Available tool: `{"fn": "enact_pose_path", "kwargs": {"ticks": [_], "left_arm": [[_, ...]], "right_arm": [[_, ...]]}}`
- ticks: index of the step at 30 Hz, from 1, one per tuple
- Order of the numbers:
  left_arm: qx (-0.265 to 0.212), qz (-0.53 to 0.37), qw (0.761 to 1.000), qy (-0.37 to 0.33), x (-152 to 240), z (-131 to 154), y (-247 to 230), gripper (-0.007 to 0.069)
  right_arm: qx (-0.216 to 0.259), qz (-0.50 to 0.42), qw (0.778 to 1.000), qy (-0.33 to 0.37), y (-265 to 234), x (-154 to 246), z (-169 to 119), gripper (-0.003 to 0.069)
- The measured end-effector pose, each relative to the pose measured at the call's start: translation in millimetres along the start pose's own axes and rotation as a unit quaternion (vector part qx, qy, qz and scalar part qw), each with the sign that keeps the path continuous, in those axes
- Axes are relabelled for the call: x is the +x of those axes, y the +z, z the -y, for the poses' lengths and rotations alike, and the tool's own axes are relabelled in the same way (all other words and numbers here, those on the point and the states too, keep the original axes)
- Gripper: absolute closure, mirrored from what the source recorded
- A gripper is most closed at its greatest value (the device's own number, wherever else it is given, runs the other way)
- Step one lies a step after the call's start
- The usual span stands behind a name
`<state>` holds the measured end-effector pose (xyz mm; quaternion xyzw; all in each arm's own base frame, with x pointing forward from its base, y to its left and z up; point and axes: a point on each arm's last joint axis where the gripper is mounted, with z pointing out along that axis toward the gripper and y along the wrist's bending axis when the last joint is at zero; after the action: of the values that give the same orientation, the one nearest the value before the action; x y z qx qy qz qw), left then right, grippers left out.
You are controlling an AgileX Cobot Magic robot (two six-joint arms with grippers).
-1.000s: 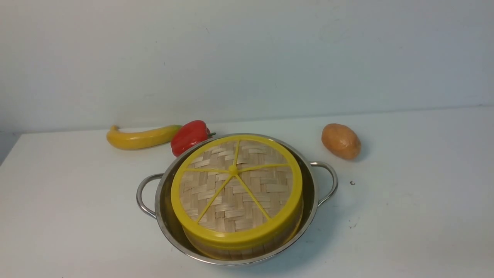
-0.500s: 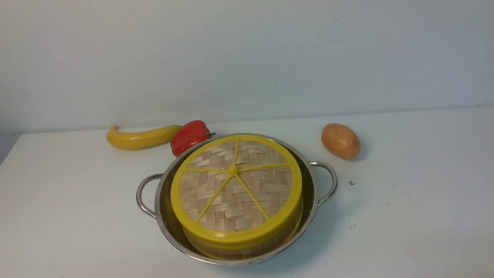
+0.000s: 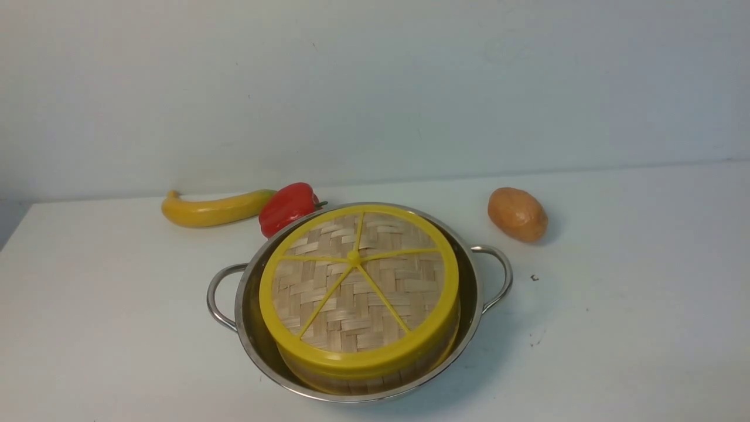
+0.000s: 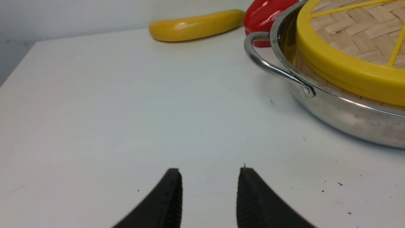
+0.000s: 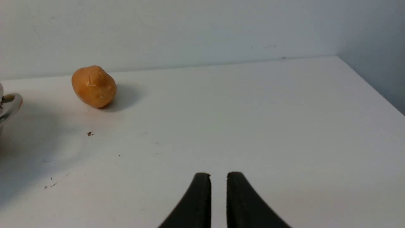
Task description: Place the steamer in the pot on the white table, and put the lid on the steamer.
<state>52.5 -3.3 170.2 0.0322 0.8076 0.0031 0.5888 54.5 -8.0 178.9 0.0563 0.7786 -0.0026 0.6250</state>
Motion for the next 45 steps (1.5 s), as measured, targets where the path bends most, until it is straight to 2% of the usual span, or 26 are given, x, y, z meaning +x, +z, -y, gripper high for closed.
{"fn": "enact_pose_path", "kwargs": {"ticks": [16,28,45], "left_arm": [[0.0,0.0,1.0,0.0,0.0,0.0,0.0,0.0387],[0.0,0.0,1.0,0.0,0.1,0.0,0.0,0.0387],[0.0,0.0,1.0,0.0,0.1,0.0,0.0,0.0387]], "right_arm": [[-0.003,-0.003,1.0,0.008,-0.1,0.3,-0.5,0.0574],[-0.059,-0.01,0.997,-0.044,-0.8,1.8,-10.7,0.0561],[-0.059,-0.009,0.997,-0.058,-0.8,1.8,-10.7,0.0547]]}}
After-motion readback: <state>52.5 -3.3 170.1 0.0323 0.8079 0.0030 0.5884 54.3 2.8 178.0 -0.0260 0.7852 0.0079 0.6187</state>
